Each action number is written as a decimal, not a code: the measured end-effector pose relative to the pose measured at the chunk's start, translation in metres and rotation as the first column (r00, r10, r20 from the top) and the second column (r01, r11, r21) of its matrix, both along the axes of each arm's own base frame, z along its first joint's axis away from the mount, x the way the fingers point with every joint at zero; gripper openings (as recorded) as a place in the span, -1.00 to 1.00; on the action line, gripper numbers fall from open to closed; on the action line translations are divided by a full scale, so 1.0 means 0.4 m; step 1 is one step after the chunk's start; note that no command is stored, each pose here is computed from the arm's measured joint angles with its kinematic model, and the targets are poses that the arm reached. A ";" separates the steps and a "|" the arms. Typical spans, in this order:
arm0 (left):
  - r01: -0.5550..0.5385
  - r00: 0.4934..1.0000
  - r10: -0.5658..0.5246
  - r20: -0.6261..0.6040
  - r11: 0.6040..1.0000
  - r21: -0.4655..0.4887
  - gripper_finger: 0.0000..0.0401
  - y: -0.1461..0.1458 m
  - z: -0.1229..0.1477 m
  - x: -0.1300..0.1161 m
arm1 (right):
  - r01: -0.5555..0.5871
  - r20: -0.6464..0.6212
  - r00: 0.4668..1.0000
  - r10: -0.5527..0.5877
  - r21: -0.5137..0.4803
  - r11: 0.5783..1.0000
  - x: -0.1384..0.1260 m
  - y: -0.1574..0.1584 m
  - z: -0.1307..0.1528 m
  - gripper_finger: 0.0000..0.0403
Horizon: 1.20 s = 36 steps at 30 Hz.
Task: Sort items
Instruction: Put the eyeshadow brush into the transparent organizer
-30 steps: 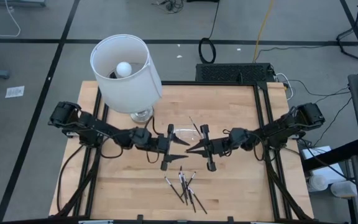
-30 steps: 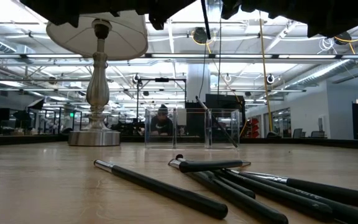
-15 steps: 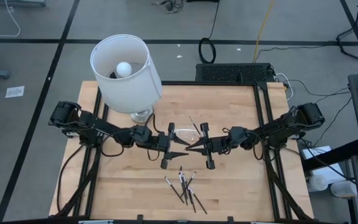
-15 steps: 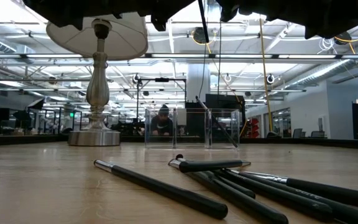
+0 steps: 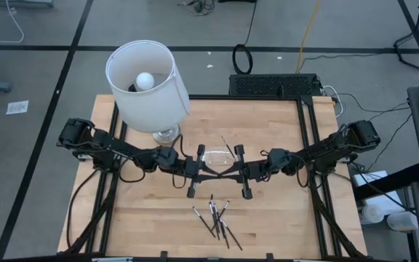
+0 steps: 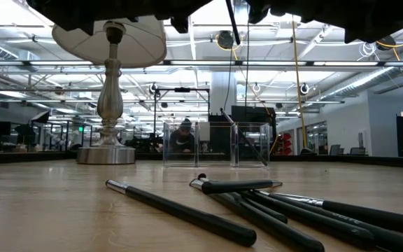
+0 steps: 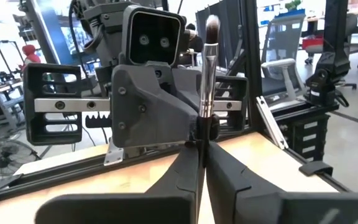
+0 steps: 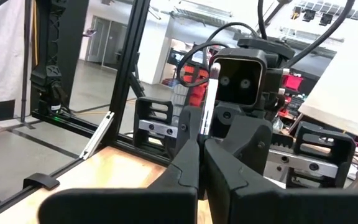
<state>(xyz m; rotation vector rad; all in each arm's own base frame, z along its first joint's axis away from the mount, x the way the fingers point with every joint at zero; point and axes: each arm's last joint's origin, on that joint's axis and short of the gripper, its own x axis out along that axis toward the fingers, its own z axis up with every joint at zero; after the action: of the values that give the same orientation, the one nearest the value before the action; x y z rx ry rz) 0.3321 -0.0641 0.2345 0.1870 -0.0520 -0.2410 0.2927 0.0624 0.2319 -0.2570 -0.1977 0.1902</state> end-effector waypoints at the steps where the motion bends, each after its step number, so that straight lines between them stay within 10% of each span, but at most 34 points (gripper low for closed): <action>1: 0.002 1.000 -0.002 0.000 1.000 0.003 -0.94 0.000 0.000 0.000 | 0.000 -0.001 1.000 0.000 -0.001 1.000 0.000 0.000 0.000 -1.00; 9: -0.008 1.000 0.008 -0.024 1.000 -0.010 -0.94 0.000 -0.006 0.000 | -0.036 -0.029 0.999 0.035 -0.016 0.999 0.001 0.003 -0.008 -0.92; 23: -0.145 0.989 0.145 -0.039 0.989 -0.017 -0.94 0.010 -0.006 -0.001 | -0.022 -0.066 0.998 0.023 0.005 1.000 -0.002 0.015 -0.013 -0.22; 36: -0.327 0.945 0.328 0.008 0.944 -0.046 -0.94 0.044 0.098 -0.098 | 0.100 -0.046 0.993 -0.106 -0.117 0.988 -0.029 0.066 0.001 0.10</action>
<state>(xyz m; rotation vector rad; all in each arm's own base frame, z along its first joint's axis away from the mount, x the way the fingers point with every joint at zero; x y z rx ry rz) 0.2930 -0.0465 0.2737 0.1505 -0.0406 0.0942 0.2810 0.0889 0.2322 -0.3753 -0.1214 0.1056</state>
